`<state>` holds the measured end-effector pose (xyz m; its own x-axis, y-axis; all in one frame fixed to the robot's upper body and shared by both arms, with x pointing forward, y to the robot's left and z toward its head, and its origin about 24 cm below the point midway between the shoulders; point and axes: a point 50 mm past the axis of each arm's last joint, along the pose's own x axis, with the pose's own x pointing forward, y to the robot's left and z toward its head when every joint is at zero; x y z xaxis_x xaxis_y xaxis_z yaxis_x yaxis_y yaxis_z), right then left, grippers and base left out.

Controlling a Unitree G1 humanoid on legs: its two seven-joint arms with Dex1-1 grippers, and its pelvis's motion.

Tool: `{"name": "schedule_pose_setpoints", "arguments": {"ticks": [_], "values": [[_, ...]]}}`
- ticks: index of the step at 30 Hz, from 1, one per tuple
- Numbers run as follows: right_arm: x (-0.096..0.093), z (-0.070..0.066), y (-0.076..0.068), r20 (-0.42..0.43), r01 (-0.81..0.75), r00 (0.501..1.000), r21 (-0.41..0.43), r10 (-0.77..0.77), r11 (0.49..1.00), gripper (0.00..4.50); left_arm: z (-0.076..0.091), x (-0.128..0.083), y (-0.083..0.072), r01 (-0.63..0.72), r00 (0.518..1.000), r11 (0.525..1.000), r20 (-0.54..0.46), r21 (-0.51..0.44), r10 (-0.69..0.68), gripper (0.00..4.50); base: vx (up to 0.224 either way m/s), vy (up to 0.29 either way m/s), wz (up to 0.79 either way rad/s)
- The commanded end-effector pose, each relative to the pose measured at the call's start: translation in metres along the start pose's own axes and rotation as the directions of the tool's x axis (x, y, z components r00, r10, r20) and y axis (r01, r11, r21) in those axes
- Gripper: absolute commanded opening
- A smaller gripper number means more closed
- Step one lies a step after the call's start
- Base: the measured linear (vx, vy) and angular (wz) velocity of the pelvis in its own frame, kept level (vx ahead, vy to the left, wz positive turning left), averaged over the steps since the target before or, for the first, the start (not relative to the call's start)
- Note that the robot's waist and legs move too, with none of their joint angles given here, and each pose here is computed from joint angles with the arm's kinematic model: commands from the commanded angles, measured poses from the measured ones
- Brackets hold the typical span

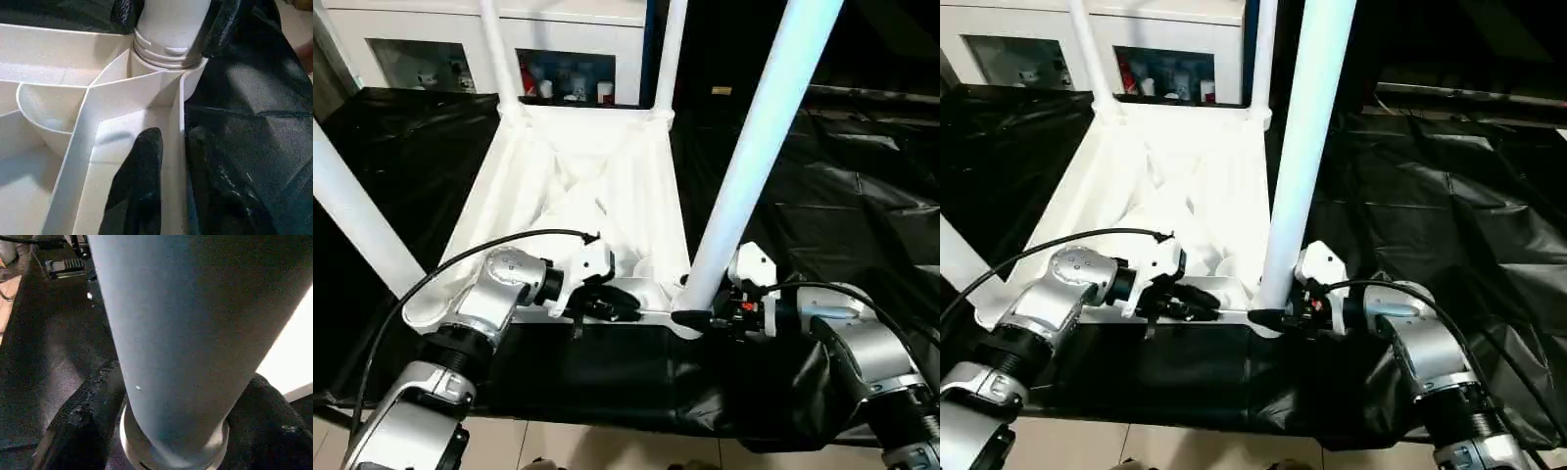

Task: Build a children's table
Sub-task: Rotate leg to tighten

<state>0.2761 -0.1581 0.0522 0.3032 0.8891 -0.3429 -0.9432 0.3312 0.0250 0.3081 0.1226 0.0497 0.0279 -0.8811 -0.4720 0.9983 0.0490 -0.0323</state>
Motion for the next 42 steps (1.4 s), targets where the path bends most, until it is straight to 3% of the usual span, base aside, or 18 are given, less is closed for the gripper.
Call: {"name": "schedule_pose_setpoints", "arguments": {"ticks": [1,13,14,19,25,36,40,42], "values": [[0.000,-0.002,0.005,-0.018,-0.027,0.999,0.001,0.027,1.000,3.13,-0.005,-0.001,-0.001,0.007,0.998,1.000,-0.059,-0.015,-0.008,0.96,0.000,0.000,0.00],[0.003,-0.003,0.005,-0.034,-0.034,0.999,-0.009,0.034,0.999,3.13,-0.007,-0.005,0.002,-0.022,0.988,1.000,-0.152,0.013,0.024,0.96,0.000,0.000,0.00],[0.003,-0.003,0.005,-0.035,-0.034,0.999,-0.009,0.033,0.999,3.13,-0.008,-0.005,0.002,-0.021,0.987,1.000,-0.160,0.020,0.024,0.66,0.000,0.000,0.00],[0.003,-0.004,0.005,-0.035,-0.033,0.999,-0.008,0.032,0.999,3.13,-0.006,-0.005,0.001,-0.019,0.989,1.000,-0.148,0.020,0.021,0.25,0.000,0.000,0.00],[0.002,-0.005,0.004,-0.033,-0.029,0.999,-0.008,0.028,1.000,3.13,-0.006,-0.006,0.001,-0.016,0.989,1.000,-0.145,0.020,0.018,0.08,0.000,0.000,0.00],[0.006,-0.005,0.004,0.014,-0.002,1.000,0.035,0.001,0.999,2.27,-0.007,-0.002,0.001,-0.040,0.992,0.999,-0.118,0.001,0.040,0.00,0.000,0.000,0.00],[0.009,-0.006,0.001,0.033,0.072,0.997,0.045,-0.073,0.996,2.09,-0.006,0.004,0.002,-0.076,0.991,0.997,-0.108,0.002,0.075,0.00,0.000,0.000,0.00],[0.015,-0.011,-0.006,0.046,0.186,0.980,0.103,-0.192,0.977,2.06,-0.004,0.013,0.005,-0.136,0.985,0.991,-0.107,-0.005,0.135,0.00,0.000,0.000,0.00]]}}
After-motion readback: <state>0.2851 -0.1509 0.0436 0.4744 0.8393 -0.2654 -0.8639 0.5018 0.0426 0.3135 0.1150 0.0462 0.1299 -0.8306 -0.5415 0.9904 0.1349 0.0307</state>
